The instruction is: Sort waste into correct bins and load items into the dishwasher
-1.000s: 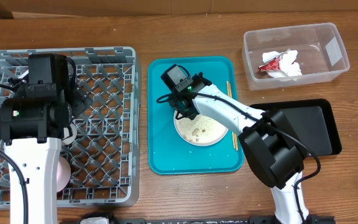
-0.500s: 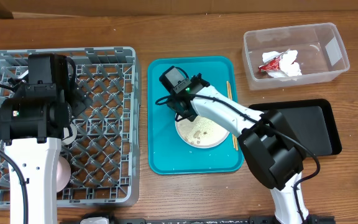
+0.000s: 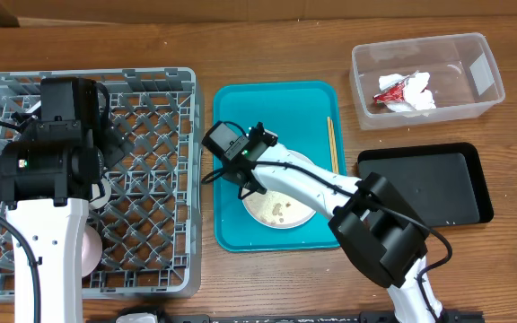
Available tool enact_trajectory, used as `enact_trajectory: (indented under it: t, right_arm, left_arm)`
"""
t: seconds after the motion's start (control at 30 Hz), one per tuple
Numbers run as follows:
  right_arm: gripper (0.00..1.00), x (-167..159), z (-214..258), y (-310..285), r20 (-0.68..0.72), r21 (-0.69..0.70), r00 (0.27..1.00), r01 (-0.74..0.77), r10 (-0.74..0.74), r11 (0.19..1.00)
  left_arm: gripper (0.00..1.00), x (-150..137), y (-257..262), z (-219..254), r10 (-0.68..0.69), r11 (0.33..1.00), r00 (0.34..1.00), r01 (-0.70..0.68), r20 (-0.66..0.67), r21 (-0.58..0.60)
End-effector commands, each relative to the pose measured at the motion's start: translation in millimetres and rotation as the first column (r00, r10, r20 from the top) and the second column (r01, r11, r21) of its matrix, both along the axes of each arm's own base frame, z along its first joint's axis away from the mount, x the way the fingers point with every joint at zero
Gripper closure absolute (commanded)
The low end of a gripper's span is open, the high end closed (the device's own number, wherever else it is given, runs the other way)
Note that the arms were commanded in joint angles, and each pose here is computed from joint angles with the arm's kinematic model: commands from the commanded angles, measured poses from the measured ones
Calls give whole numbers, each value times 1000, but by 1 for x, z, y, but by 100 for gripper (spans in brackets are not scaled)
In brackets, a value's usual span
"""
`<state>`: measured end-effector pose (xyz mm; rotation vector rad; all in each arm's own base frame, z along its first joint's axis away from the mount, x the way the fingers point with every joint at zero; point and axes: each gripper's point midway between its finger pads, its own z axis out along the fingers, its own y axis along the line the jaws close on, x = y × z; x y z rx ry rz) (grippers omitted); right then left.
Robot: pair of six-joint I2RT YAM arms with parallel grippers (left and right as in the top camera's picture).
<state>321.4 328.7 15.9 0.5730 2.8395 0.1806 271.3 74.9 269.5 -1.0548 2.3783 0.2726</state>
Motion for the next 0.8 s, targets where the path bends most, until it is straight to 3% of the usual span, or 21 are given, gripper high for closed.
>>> enact_trajectory:
  t: [0.0, 0.77]
  right_arm:
    - [96, -9, -7, -8, 10, -93, 998, -59, 60, 994]
    - [96, -16, -5, -4, 18, -180, 966, -251, 259, 951]
  left_arm:
    - [0, 1, -1, -2, 11, 1000, 1000, -11, 3, -10]
    - [0, 1, -1, -2, 11, 1000, 1000, -11, 3, -10]
